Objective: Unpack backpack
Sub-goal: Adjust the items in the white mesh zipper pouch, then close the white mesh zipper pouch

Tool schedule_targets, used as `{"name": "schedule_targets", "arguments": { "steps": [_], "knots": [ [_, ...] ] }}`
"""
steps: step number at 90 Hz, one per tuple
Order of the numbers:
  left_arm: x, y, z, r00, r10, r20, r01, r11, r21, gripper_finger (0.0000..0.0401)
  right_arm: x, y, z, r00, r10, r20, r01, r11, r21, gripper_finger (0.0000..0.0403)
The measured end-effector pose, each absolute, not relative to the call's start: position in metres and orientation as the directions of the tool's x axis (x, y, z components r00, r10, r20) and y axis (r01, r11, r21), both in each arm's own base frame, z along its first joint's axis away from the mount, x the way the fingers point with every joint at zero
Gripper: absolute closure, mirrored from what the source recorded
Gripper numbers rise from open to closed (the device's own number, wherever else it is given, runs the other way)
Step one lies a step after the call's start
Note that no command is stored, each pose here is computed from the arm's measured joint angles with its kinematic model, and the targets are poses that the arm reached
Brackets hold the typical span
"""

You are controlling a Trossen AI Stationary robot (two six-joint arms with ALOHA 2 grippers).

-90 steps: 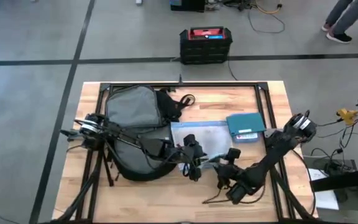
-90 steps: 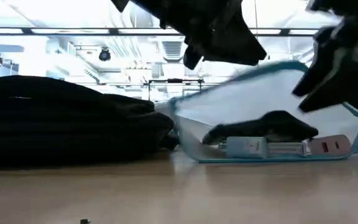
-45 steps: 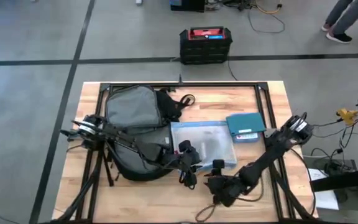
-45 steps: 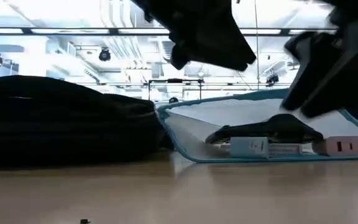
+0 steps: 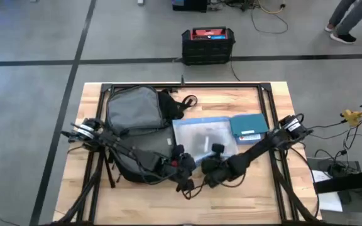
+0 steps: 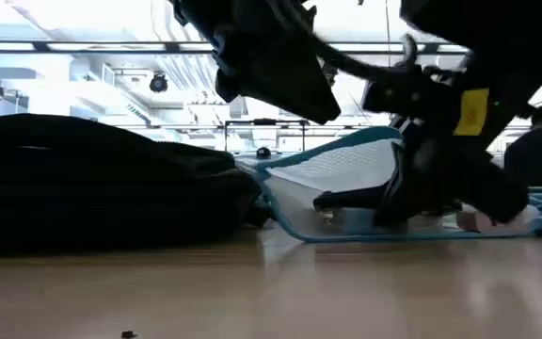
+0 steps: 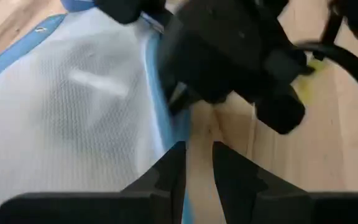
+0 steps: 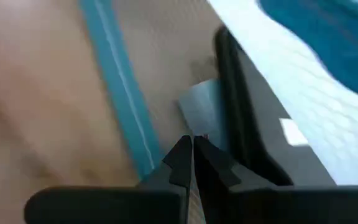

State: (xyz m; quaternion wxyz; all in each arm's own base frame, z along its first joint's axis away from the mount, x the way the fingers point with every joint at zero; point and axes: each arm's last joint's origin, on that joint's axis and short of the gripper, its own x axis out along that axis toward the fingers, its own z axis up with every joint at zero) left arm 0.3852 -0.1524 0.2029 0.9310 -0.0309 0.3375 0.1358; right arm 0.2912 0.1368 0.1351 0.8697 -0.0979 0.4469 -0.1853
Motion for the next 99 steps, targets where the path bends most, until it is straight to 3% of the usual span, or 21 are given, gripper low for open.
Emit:
{"name": "schedule_targets", "arguments": {
  "steps": [26, 60, 75, 99],
  "knots": [
    [0.384, -0.155, 0.203, 0.743, 0.257, -0.618, -0.29, 0.956, 0.049, 0.0337, 0.262, 0.158, 0.163, 0.545, -0.311, -0.779, 0.136, 0.949, -0.284, 0.0403],
    [0.399, -0.164, 0.198, 0.83, 0.194, -0.523, -0.208, 0.978, 0.032, 0.0338, 0.221, 0.14, 0.151, 0.199, -0.385, -0.901, 0.103, 0.923, -0.372, 0.0403],
    [0.416, -0.167, 0.182, 0.879, 0.119, -0.462, -0.124, 0.992, 0.018, 0.0338, 0.22, 0.127, 0.156, 0.243, -0.569, -0.786, 0.227, 0.821, -0.524, 0.0403],
    [0.433, -0.164, 0.167, 0.918, 0.115, -0.38, -0.136, 0.99, -0.029, 0.0338, 0.175, 0.158, 0.185, 0.357, -0.435, -0.826, 0.18, 0.9, -0.396, 0.0403]
  ]
}}
